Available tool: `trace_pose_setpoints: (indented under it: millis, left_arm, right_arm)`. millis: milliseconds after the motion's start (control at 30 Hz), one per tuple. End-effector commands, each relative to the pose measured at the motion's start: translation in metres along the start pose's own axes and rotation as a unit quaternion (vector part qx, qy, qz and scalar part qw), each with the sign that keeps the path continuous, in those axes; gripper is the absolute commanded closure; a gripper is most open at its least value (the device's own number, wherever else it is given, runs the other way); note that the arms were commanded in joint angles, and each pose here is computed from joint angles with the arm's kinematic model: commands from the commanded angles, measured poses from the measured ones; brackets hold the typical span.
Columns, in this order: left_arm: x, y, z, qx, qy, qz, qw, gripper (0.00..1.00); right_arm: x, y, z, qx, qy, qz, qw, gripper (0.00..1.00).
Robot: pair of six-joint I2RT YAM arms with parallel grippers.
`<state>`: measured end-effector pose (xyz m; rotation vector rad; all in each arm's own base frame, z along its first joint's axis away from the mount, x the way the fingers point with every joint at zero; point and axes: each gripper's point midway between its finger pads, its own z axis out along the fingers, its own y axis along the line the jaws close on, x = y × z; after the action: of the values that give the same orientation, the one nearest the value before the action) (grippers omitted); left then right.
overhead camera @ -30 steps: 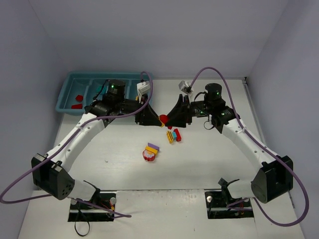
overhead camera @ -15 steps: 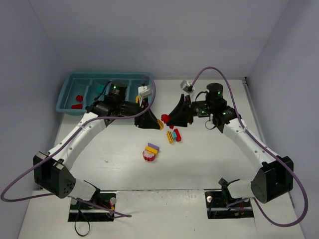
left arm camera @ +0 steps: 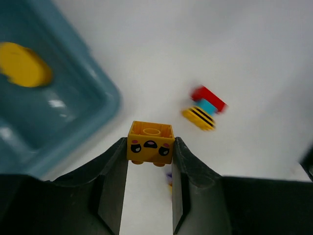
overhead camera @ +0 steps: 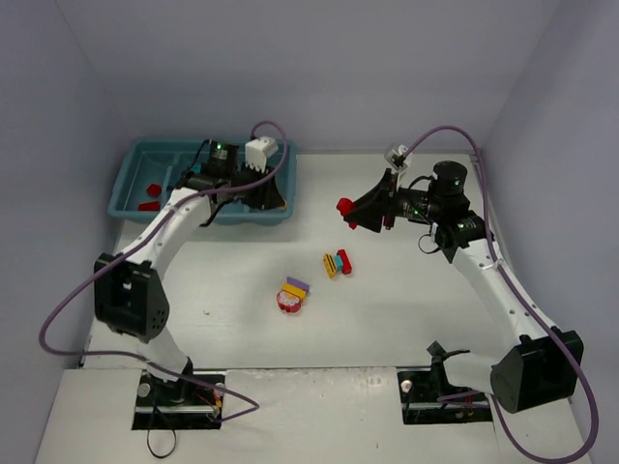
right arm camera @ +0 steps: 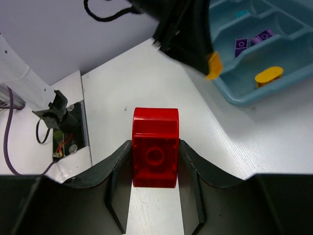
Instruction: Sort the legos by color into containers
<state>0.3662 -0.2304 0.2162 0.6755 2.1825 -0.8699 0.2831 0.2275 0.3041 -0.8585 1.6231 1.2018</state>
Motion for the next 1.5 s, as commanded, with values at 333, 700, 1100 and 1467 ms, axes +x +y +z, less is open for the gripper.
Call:
trace_pose_setpoints:
  millis: [333,700,1100,1467]
  left_arm:
    - [-0.117,0.2,0.039,-0.365,-0.088,-0.024,0.927,0.9]
    - [-0.14,0.203,0.058,-0.335,-0.122,-0.024,0.934,0.33]
    - [-0.11,0.038,-0.002,-0.123,-0.136,-0.155,0.971,0.31]
    - [-0.077,-0.099,-0.033,0.037,-0.106,-0.216,0.97,0.31]
  right_arm:
    - [0.007,-0.004,-0.015,0.08,-0.019,-0.007,0.997,1.0]
    - [0.015,-0.007,-0.019,0.102,-0.005,-0.005,0.995,1.0]
    - [0.025,-0.01,0.006,0.099,0.024,-0.071,0.992,0.99]
    - [0.025,0.01,0.04,0.058,0.036,-0.124,0.99,0.94]
